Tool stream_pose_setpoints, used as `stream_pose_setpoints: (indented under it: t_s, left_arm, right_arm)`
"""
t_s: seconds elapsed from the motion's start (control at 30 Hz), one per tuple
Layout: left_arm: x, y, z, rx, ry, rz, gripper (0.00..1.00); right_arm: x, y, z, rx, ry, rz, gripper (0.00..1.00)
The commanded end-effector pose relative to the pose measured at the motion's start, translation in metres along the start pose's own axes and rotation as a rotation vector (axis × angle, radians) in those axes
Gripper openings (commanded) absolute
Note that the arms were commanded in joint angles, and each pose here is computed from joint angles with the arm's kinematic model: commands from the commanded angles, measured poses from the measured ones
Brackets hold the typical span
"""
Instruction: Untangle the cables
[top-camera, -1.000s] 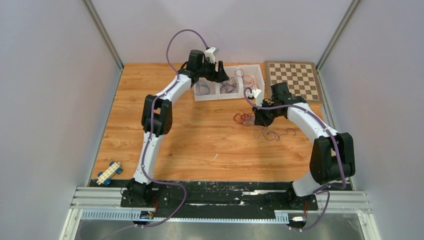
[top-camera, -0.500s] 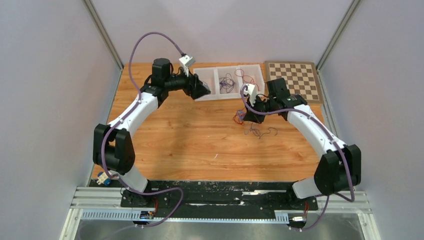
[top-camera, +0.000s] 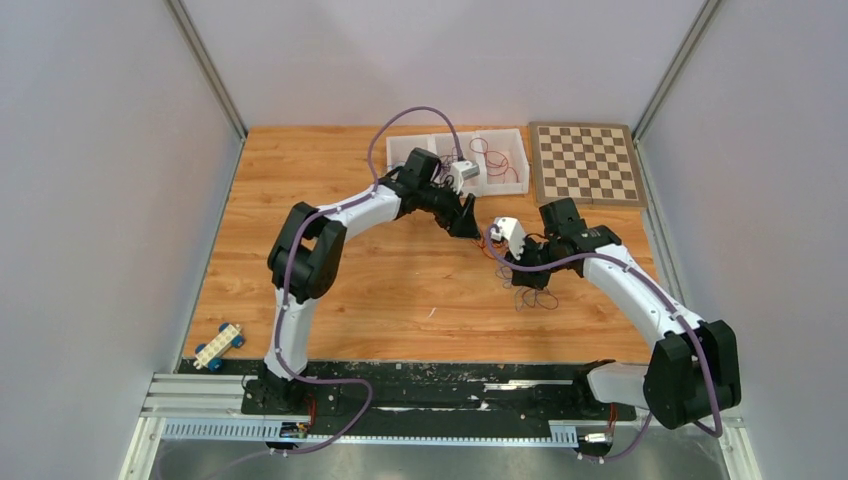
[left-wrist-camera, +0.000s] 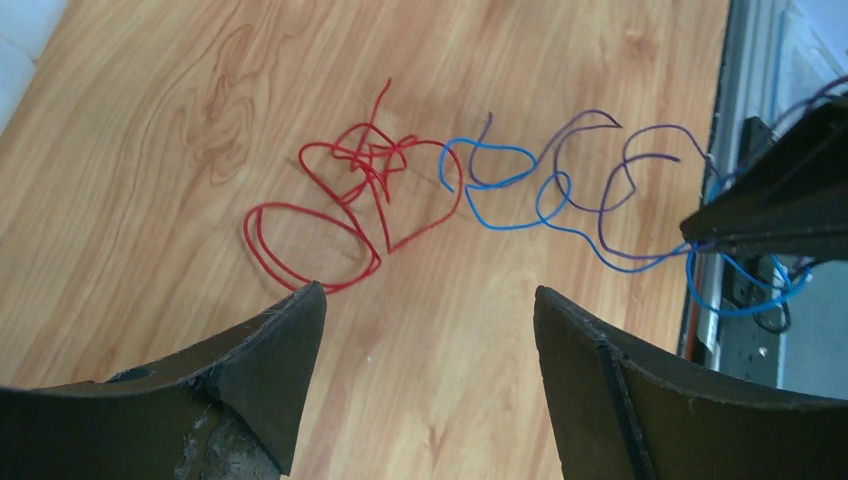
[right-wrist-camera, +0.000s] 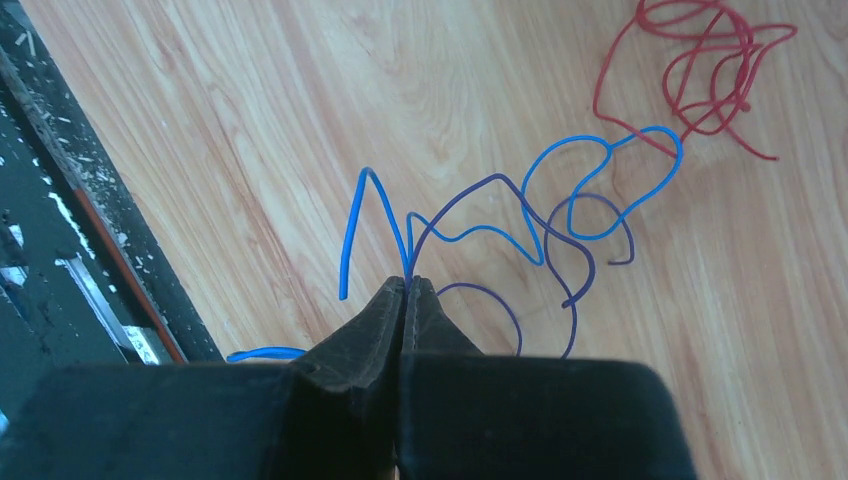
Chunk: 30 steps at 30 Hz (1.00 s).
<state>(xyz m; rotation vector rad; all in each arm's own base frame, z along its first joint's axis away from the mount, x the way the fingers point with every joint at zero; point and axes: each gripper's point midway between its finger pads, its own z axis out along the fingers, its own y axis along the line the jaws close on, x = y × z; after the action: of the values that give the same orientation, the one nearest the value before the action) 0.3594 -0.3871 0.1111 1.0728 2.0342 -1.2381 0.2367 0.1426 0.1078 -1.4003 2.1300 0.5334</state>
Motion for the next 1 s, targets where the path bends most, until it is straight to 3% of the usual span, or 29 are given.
stream_pose_setpoints:
  t_s: [0.0, 0.23, 0.33, 0.47, 0.5, 0.53, 0.57, 0.63, 0.77, 0.87, 0.97]
  left_arm:
    - [-0.017, 0.008, 0.021, -0.078, 0.002, -0.002, 0.84]
    - [0.009, 0.031, 0.057, -0.176, 0.093, -0.077, 0.83]
    - [0.019, 0.032, 0.068, -0.207, 0.117, -0.07, 0.77]
    - [0.034, 0.04, 0.067, -0.242, 0.179, -0.109, 0.54]
    - [0.031, 0.038, 0.063, -0.241, 0.181, -0.095, 0.39]
    - [0.032, 0.039, 0.054, -0.233, 0.187, -0.108, 0.3]
    - [0.024, 0.035, 0.041, -0.231, 0.172, -0.1, 0.14]
    - [0.006, 0.042, -0.004, -0.256, 0.108, -0.106, 0.01]
    - [-0.004, 0.045, -0.093, -0.33, 0.049, -0.033, 0.0]
    - [0.033, 0.055, -0.147, -0.396, 0.105, -0.056, 0.0]
    - [0.054, 0.074, -0.212, -0.473, 0.081, -0.14, 0.0]
  right_arm:
    - [0.007, -0.01, -0.003, 0.06, 0.035, 0.012, 0.0]
    - [0.012, -0.02, -0.006, 0.115, 0.058, 0.043, 0.0]
    - [0.015, -0.027, -0.006, 0.137, 0.07, 0.062, 0.0]
    - [0.029, -0.037, -0.006, 0.17, 0.122, 0.069, 0.0]
    - [0.035, -0.04, -0.006, 0.178, 0.14, 0.069, 0.0]
    - [0.04, -0.043, -0.006, 0.183, 0.158, 0.072, 0.0]
    - [0.046, -0.046, -0.006, 0.186, 0.169, 0.074, 0.0]
    - [0.056, -0.052, -0.007, 0.189, 0.185, 0.066, 0.0]
    - [0.085, -0.065, -0.007, 0.212, 0.242, 0.052, 0.0]
    - [0.113, -0.074, -0.007, 0.223, 0.308, 0.037, 0.0]
    - [0.13, -0.083, -0.011, 0.232, 0.326, 0.051, 0.0]
